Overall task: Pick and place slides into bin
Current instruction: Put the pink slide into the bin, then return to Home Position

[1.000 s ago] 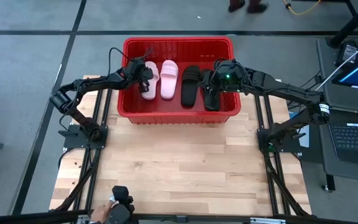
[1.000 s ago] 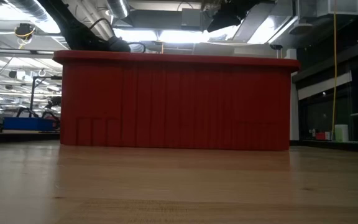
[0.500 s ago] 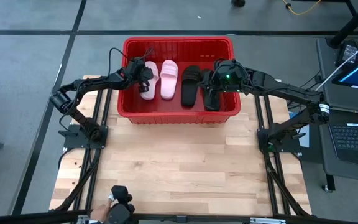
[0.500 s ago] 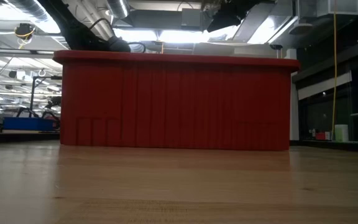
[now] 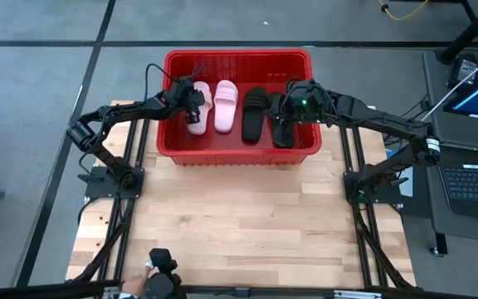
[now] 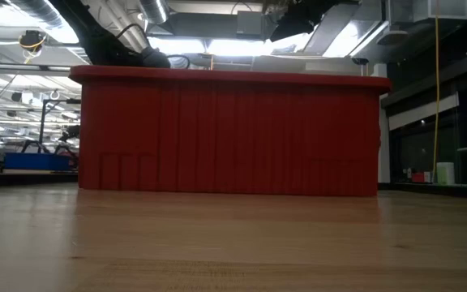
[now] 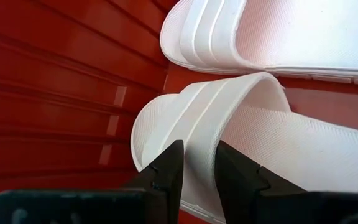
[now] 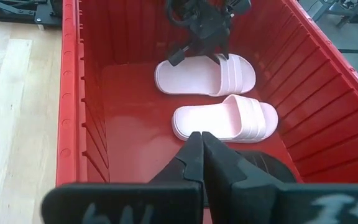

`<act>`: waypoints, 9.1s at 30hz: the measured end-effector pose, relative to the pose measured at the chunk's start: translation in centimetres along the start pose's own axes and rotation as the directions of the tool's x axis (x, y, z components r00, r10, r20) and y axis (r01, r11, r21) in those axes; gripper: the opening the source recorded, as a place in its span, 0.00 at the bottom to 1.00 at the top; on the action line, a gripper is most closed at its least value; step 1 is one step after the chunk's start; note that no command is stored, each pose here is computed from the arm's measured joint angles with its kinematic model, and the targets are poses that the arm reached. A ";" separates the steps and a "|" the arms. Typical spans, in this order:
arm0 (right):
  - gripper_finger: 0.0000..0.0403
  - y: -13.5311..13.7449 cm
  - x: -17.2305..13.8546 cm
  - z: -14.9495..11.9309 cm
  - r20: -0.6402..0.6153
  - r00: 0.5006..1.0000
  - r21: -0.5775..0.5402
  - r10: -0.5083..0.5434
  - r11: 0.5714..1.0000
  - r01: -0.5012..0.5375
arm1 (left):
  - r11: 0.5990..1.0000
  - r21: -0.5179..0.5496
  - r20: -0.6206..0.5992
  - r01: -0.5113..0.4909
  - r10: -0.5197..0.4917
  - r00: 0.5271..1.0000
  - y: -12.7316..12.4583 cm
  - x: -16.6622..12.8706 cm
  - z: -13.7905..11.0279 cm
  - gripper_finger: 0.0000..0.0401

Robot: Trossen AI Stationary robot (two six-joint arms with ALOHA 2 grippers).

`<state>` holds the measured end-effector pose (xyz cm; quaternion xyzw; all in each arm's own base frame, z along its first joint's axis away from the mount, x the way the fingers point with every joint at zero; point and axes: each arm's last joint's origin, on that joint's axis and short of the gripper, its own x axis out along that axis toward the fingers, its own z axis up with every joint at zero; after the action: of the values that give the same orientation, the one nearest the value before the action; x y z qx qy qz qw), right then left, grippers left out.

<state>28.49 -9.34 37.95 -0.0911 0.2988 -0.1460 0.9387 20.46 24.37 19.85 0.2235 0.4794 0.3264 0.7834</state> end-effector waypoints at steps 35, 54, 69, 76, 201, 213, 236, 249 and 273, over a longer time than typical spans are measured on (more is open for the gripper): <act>0.01 0.2 0.0 -0.1 0.003 0.998 0.049 0.057 0.997 -0.057 | 0.993 0.075 -0.122 0.087 -0.077 0.990 -0.1 -0.9 1.2 0.20; 0.01 2.1 -0.3 1.5 0.127 0.988 0.034 0.091 0.995 -0.096 | 0.966 -0.252 0.357 -0.062 0.152 0.922 4.0 -18.1 6.4 0.11; 0.01 6.5 1.5 2.2 0.135 0.971 0.051 0.200 0.977 -0.208 | 0.914 -0.277 0.565 0.296 -0.094 0.820 0.5 -25.9 2.8 0.00; 0.01 9.1 0.7 2.9 0.179 0.958 0.049 0.222 0.971 -0.234 | 0.865 -0.352 0.661 0.358 -0.040 0.749 -2.5 -26.6 -1.3 0.00; 0.03 11.7 -6.8 -25.6 0.657 0.694 0.132 0.295 0.861 -0.492 | 0.772 -0.420 0.879 0.477 0.216 0.425 -12.2 -19.5 -9.7 0.01; 0.04 11.7 -6.8 -25.6 0.657 0.694 0.039 0.295 0.906 -0.422 | 0.772 -0.420 0.879 0.477 0.215 0.425 -12.2 -19.5 -9.7 0.01; 0.03 11.8 -6.7 -26.2 0.645 0.686 -0.142 0.336 0.935 -0.324 | 0.772 -0.420 0.879 0.477 0.216 0.425 -12.2 -19.5 -9.7 0.01; 0.03 10.8 -6.7 -27.1 0.627 0.722 -0.133 0.292 0.954 -0.270 | 0.772 -0.420 0.879 0.477 0.216 0.425 -12.2 -19.5 -9.7 0.01; 0.03 10.9 -6.6 -27.2 0.616 0.730 -0.056 0.295 0.941 -0.334 | 0.772 -0.420 0.879 0.477 0.216 0.425 -12.2 -19.5 -9.7 0.01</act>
<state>9.72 0.79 16.79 -0.0543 -0.0170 0.0439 0.9974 9.00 2.20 19.28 0.0503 -0.1300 0.2265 0.9640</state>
